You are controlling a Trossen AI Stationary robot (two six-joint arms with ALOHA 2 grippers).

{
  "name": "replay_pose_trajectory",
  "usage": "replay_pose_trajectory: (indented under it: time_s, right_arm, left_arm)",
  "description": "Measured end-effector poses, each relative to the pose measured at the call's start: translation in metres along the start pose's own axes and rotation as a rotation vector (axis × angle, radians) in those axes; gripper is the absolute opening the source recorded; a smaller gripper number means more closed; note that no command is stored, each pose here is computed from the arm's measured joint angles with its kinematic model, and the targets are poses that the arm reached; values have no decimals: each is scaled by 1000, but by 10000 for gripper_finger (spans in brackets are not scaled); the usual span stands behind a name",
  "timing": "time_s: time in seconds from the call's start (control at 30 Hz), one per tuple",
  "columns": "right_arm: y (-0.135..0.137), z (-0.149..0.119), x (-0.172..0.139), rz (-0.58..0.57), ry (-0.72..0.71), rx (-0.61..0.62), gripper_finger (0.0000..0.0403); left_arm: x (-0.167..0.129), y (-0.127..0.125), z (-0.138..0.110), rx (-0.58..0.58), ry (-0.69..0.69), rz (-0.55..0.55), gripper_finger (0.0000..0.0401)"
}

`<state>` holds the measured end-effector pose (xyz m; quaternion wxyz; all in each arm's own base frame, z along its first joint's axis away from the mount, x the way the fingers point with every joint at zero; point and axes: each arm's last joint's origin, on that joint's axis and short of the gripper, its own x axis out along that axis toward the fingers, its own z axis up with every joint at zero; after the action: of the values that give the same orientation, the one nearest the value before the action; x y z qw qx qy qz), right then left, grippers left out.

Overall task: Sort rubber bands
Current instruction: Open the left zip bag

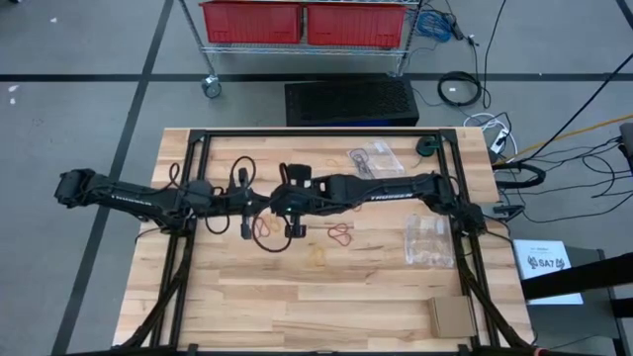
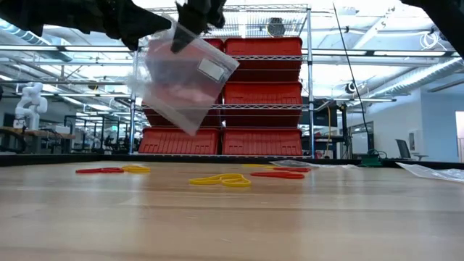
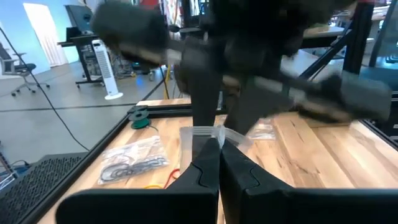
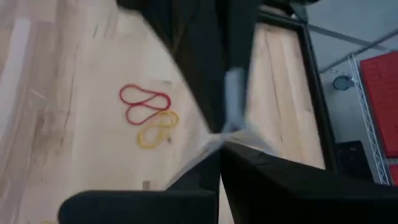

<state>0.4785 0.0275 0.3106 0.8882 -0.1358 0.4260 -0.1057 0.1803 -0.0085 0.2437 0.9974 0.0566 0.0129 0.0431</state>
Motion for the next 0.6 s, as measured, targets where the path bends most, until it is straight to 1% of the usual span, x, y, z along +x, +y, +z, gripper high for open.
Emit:
replay_pose_trajectory:
  time_s: [0.07, 0.23, 0.3, 0.47, 0.6]
  right_arm:
    - [5, -5, 9, 5, 14, -6, 0]
    - [23, -19, 32, 32, -5, 5, 0]
    - [28, -26, 36, 37, -10, 15, 0]
    - [27, -47, 22, 15, -83, 104, 0]
    - [23, -69, -3, -23, -193, 200, 0]
  left_arm:
    - [0, 0, 0, 0, 0, -2, 0]
    - [0, -1, -1, 1, 8, -3, 0]
    - [0, -1, -2, 3, 16, -4, 0]
    - [0, -1, -3, 4, 26, -5, 0]
    - [2, -4, -4, -15, 31, -19, 0]
